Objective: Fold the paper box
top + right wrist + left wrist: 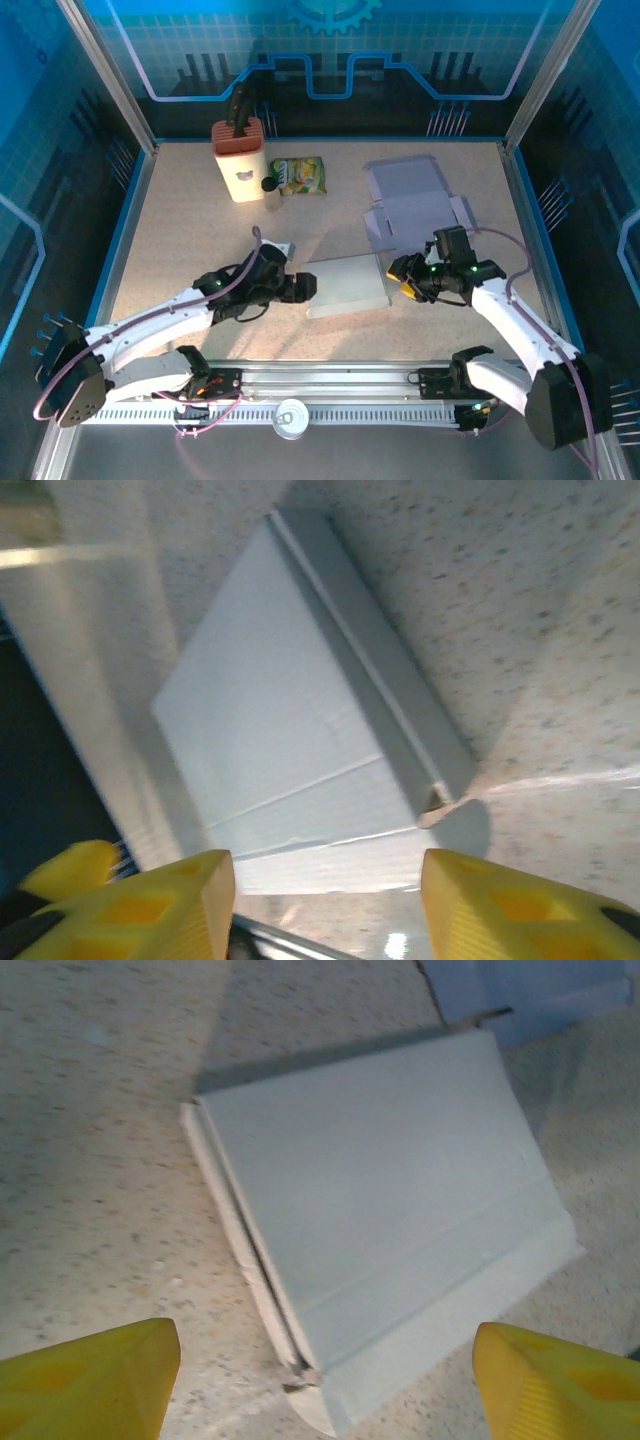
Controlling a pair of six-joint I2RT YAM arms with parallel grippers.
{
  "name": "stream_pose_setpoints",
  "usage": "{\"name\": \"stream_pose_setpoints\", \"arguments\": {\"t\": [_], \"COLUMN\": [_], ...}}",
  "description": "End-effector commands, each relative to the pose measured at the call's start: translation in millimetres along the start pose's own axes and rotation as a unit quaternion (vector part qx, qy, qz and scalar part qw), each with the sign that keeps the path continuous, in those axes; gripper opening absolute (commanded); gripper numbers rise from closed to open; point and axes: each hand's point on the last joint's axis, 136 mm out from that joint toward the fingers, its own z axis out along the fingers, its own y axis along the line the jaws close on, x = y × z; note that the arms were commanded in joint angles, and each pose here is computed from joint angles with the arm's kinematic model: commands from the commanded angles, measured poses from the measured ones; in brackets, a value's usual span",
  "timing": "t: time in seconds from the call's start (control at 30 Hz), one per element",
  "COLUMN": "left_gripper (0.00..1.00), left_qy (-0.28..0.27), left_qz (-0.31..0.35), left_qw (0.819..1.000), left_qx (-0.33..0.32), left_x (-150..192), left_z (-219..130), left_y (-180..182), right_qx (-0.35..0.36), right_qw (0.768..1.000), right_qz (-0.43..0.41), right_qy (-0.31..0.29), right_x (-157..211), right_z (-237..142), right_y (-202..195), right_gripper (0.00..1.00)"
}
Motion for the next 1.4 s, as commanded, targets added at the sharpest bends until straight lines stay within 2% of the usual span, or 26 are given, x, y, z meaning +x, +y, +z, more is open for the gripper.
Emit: {"name": "stream_pose_setpoints", "arguments": {"t": [0.0,0.13,0.23,0.3,0.37,0.6,0.73,0.93,1.1,1.37], "left_gripper": [0.8,0.76,0.71,0.62,0.55,0.49,0.42,0.34,0.16,0.09], "left_qy": [0.036,0.039,0.038,0.037,0.045,0.058,0.061,0.058,0.054,0.059], "left_qz": [0.009,0.008,-0.006,-0.027,-0.038,-0.066,-0.084,-0.093,-0.104,-0.142], "left_qw": [0.999,0.999,0.999,0.998,0.997,0.995,0.992,0.991,0.991,0.985], "left_qx": [-0.007,0.027,0.026,0.053,0.04,0.049,0.074,0.07,0.072,0.076], "left_x": [5,8,7,6,10,23,31,41,43,53], "left_z": [4,31,48,56,62,79,86,88,91,93], "left_y": [9,1,6,5,14,27,27,37,45,69], "right_qx": [0.055,0.015,0.01,0.015,0.017,0.01,-0.001,-0.024,-0.028,-0.048], "right_qw": [0.99,0.987,0.987,0.987,0.987,0.986,0.984,0.981,0.979,0.975], "right_qz": [-0.124,-0.162,-0.16,-0.156,-0.153,-0.157,-0.162,-0.162,-0.167,-0.181], "right_qy": [-0.023,0.004,0.013,0.029,0.035,0.059,0.072,0.103,0.111,0.123], "right_x": [-18,-15,-19,-19,-21,-25,-24,-14,-10,-5], "right_z": [-8,13,24,32,37,53,61,72,74,72], "right_y": [0,11,9,5,3,-3,-4,-4,-6,2], "right_gripper": [0.61,0.65,0.69,0.7,0.71,0.79,0.81,0.8,0.79,0.8]}}
